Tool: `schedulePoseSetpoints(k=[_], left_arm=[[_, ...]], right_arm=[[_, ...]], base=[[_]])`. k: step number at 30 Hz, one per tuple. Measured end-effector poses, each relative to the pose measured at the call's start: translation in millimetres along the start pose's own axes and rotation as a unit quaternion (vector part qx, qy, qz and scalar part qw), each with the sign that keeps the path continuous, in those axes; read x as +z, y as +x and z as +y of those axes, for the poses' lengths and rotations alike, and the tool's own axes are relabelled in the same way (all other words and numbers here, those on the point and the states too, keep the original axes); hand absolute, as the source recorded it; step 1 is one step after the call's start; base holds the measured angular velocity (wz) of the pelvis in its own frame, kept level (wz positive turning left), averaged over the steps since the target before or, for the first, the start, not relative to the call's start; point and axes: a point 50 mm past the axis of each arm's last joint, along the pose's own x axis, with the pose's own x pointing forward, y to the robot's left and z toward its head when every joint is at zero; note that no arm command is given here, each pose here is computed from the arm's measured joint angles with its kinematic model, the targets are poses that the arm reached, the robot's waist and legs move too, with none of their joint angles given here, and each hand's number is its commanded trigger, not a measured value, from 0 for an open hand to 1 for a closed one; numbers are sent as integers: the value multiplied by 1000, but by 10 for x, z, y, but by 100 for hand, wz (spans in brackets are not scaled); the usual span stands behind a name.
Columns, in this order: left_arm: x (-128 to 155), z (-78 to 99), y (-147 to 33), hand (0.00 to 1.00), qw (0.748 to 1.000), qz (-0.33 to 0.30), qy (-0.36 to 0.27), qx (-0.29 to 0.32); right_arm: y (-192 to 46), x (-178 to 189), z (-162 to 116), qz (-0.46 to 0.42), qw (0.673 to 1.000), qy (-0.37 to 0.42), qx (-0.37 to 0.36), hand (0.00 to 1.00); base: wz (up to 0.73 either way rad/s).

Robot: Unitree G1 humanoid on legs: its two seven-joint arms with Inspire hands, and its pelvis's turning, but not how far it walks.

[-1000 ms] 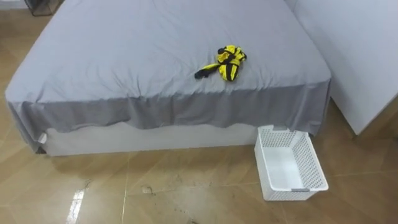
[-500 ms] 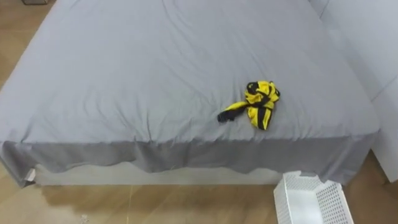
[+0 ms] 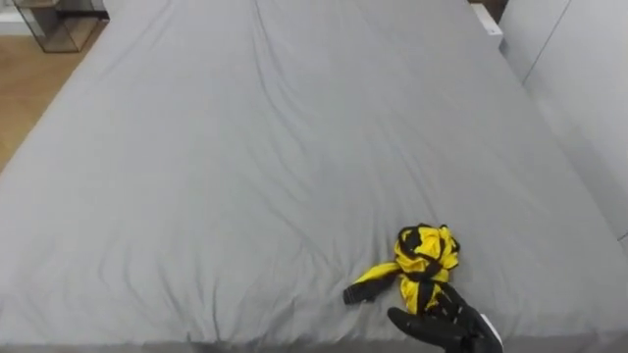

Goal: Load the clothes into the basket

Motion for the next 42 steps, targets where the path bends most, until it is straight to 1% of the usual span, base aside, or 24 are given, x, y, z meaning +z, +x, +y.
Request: schedulePoseSetpoints(k=[2,6,9,15,22,27,31,32,33,34,39,42], left_arm=[[10,7,1,0,1000,-4,-15,3],[-40,30,-12,0,1000,4,-7,7],[-94,40,-25,0,1000,16,-2,7],[-29,5,32,0,1000,27,3,-2],[33,-8,65,0,1000,29,6,-9],[36,6,73,0,999,36,8,-6],[52,15,79,0,999,34,9,-12],[51,15,79,0,999,35,8,-13],[52,13,80,0,999,36,2,-14],[52,13,81,0,999,37,-2,-14],[65,4,91,0,999,40,-6,-20],[58,2,92,0,999,44,-6,-21]], right_arm=[[5,62,-7,-13,1000,8,-11,0],[13,182,-2,-35,999,-13,-18,0],[35,293,46,-59,998,-20,-18,0],[133,556,199,-100,993,-64,-5,0],[171,572,384,-104,991,-84,28,0],[239,605,431,-100,989,-102,30,0],[300,606,406,-91,988,-120,21,0],[307,604,398,-90,988,-121,19,33],[324,587,383,-85,989,-123,16,77],[341,572,363,-82,989,-126,11,100],[391,606,218,-75,990,-117,-21,100],[409,598,47,-55,992,-104,-50,100]], base=[[-44],[-24],[0],[3],[1],[1],[0],[0],[5],[8],[10],[1]])
